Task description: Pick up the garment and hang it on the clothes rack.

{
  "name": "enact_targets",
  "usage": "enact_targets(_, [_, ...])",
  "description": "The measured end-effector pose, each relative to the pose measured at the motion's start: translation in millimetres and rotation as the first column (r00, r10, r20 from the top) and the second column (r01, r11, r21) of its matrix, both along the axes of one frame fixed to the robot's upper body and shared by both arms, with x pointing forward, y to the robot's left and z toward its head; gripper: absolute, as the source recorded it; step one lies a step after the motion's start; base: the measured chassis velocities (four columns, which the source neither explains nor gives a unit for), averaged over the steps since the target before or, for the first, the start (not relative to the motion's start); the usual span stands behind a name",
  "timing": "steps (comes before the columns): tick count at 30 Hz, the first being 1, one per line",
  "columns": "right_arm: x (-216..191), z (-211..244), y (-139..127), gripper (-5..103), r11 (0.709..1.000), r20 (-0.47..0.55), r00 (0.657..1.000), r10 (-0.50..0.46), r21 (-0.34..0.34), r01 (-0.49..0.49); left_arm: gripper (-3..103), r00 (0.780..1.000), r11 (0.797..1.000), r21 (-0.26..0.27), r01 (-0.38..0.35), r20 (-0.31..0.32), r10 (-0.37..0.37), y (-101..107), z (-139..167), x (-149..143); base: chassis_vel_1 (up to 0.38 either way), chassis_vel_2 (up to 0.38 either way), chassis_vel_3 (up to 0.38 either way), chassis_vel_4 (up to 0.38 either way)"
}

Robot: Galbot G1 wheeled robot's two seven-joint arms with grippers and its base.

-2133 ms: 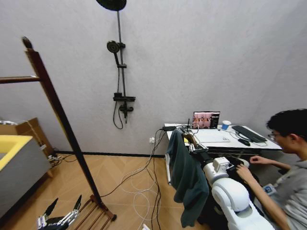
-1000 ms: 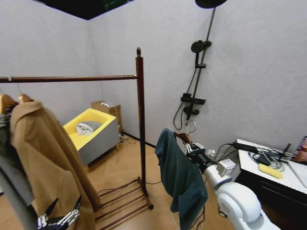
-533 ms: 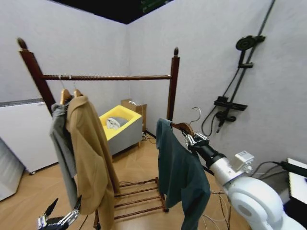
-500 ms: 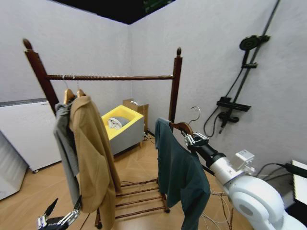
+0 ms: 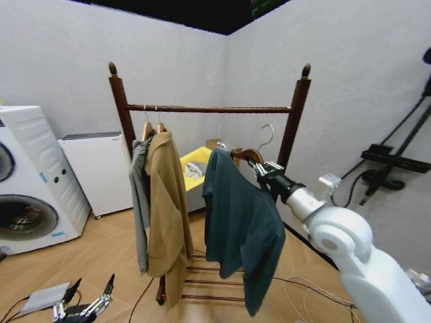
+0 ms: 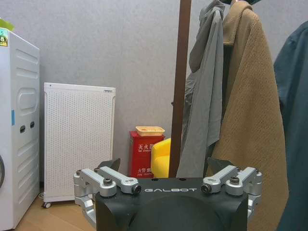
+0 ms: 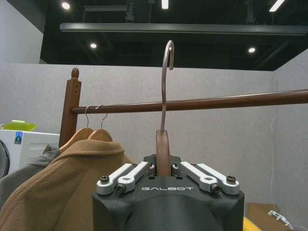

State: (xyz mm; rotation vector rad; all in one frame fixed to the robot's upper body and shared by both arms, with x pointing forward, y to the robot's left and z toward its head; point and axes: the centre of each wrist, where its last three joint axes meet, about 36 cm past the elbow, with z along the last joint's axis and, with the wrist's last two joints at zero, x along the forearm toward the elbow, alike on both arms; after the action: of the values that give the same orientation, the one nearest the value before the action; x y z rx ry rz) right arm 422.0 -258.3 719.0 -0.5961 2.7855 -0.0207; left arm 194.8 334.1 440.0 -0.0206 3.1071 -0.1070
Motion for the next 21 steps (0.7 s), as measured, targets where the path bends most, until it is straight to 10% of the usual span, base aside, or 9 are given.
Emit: enact_targets(21, [94, 105, 118, 10, 0.989, -0.077, 0.996, -0.053, -0.143, 0.042, 100, 1.0, 1.0, 0.0, 0.0, 0.0, 0.0, 0, 0, 0, 0.0, 0.0, 0.0, 0.0])
